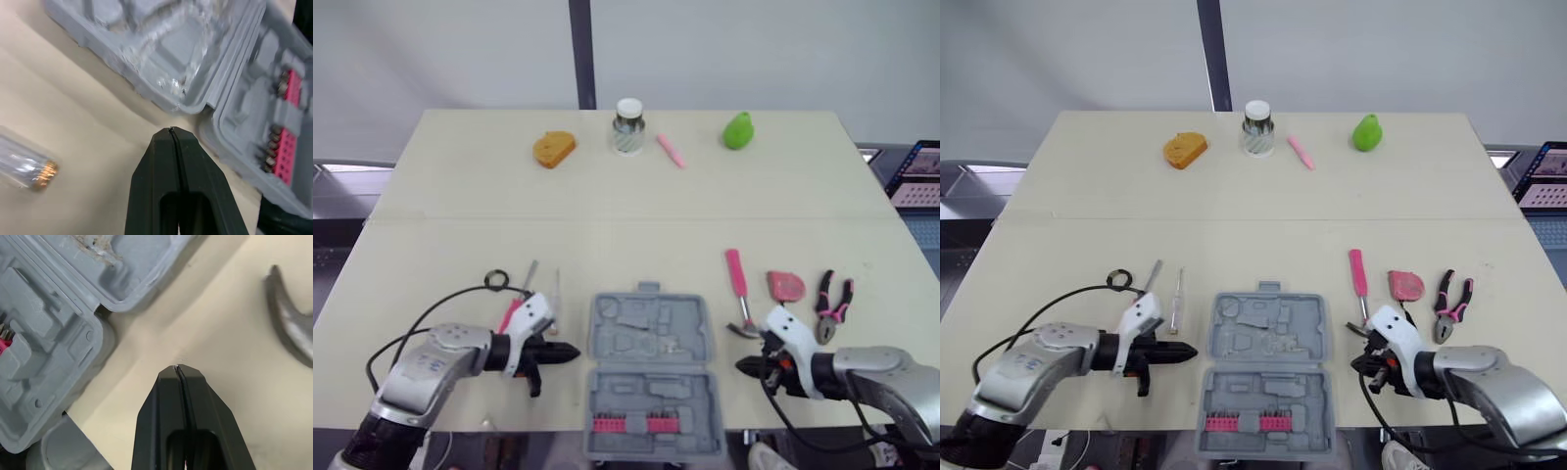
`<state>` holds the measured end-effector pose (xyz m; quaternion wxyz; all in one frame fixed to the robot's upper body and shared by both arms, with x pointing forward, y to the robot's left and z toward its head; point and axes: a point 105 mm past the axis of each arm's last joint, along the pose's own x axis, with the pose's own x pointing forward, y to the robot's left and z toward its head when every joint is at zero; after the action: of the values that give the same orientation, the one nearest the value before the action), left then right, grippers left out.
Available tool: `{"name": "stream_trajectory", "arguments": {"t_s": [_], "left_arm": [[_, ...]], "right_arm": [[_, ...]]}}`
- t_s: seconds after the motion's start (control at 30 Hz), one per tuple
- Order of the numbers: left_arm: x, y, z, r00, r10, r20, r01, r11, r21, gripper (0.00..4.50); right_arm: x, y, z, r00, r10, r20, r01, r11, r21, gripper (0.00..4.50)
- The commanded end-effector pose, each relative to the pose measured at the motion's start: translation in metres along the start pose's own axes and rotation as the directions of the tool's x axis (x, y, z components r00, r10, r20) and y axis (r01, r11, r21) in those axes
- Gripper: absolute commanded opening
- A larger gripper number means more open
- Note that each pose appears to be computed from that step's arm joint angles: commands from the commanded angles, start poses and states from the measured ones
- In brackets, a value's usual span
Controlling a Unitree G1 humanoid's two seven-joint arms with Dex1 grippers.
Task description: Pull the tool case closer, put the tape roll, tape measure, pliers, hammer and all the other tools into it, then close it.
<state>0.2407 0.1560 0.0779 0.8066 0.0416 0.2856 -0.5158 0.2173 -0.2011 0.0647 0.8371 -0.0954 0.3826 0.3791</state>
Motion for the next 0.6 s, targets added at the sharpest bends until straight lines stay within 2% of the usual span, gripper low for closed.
{"name": "stream_trajectory", "arguments": {"t_s": [0.03,0.13,0.23,0.33,0.6], "left_arm": [[-0.017,-0.008,0.029,0.994,-0.011,0.108,0.001,0.996,0.088,0.00],[-0.042,-0.008,0.053,0.954,0.020,0.298,-0.077,0.981,0.180,0.00],[-0.061,-0.006,0.048,0.932,0.065,0.357,-0.142,0.971,0.195,0.00],[-0.076,-0.006,0.033,0.923,0.114,0.367,-0.192,0.964,0.184,0.00],[-0.094,-0.014,-0.025,0.918,0.236,0.320,-0.290,0.948,0.130,0.00]], "right_arm": [[-0.016,0.005,0.014,0.998,0.023,0.061,-0.019,0.998,-0.063,0.05],[-0.031,0.002,0.021,0.991,0.009,0.132,0.004,0.995,-0.100,0.05],[-0.044,-0.003,0.023,0.978,-0.024,0.206,0.055,0.988,-0.145,0.05],[-0.054,-0.004,0.018,0.971,-0.033,0.238,0.071,0.985,-0.156,0.05],[-0.057,-0.004,-0.013,0.982,-0.032,0.187,0.051,0.994,-0.096,0.05]]}}
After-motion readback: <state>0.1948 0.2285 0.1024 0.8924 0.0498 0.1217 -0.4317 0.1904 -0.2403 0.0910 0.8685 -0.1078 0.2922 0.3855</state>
